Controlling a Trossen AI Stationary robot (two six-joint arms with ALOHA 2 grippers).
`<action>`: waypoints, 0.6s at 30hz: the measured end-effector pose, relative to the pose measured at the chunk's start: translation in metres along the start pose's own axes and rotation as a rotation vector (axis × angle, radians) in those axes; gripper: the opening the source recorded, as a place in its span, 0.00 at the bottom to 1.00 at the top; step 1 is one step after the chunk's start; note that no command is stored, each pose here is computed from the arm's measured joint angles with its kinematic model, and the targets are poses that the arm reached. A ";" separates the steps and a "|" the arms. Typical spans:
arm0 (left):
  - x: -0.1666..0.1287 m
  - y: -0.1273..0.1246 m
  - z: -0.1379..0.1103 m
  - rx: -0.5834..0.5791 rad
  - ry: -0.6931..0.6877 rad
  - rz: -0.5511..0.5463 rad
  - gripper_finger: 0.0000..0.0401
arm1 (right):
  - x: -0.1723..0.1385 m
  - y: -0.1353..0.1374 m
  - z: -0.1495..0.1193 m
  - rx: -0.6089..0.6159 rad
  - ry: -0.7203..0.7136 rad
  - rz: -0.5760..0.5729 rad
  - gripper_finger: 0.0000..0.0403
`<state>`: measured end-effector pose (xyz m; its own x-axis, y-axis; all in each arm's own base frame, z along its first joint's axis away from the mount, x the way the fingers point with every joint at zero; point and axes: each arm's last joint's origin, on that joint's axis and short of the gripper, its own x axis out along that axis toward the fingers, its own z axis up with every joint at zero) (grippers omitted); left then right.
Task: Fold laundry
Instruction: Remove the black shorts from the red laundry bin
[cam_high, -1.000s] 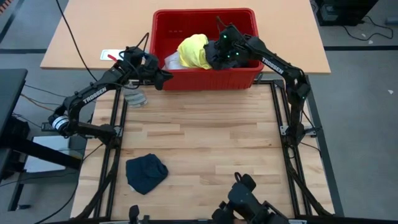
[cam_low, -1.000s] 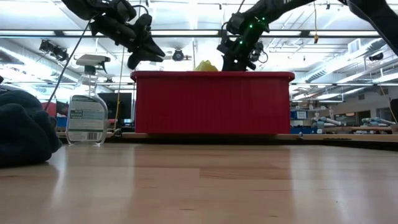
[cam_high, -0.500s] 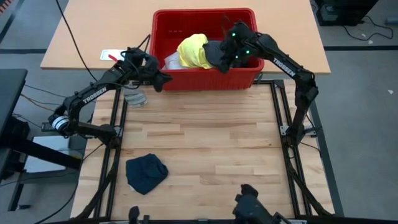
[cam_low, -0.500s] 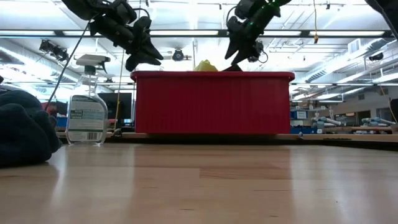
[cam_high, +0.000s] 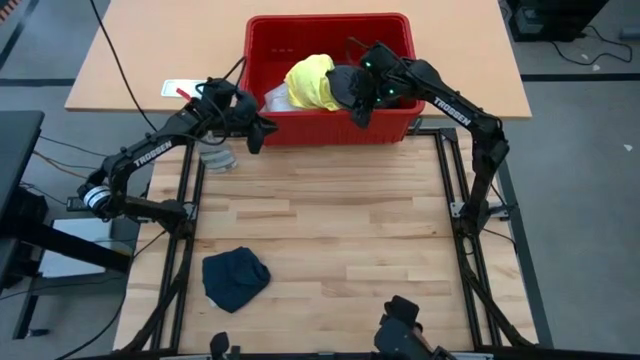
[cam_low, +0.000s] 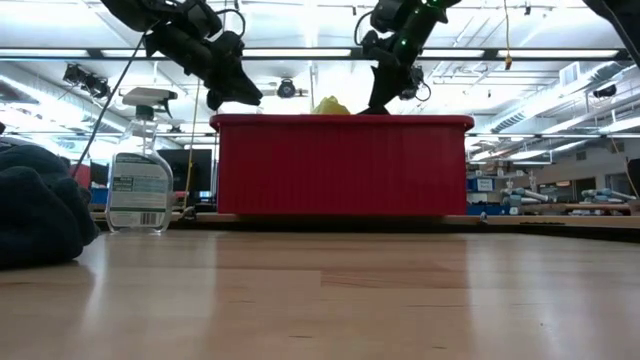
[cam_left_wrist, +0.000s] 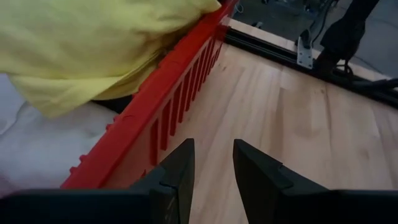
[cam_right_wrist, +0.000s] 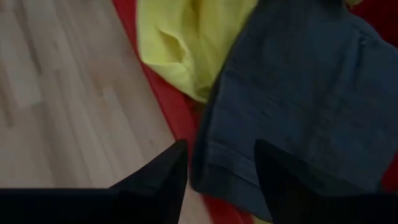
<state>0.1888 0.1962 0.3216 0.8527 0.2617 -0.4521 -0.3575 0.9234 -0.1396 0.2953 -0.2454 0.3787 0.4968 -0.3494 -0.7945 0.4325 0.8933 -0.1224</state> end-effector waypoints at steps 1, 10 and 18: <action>0.000 0.000 0.000 0.017 0.000 0.003 0.28 | 0.000 -0.002 -0.001 0.001 0.004 -0.005 0.45; 0.001 0.000 0.004 0.070 -0.030 0.022 0.29 | 0.009 -0.005 -0.006 0.005 0.056 0.047 0.42; 0.001 -0.001 0.004 -0.054 -0.030 0.019 0.29 | 0.016 -0.011 -0.002 -0.015 0.034 -0.051 0.09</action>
<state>0.1909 0.1968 0.3246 0.8562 0.2881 -0.4289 -0.3932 0.9018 -0.1791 0.2968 -0.2603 0.3665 0.4485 -0.3845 -0.8069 0.4452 0.8789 -0.1713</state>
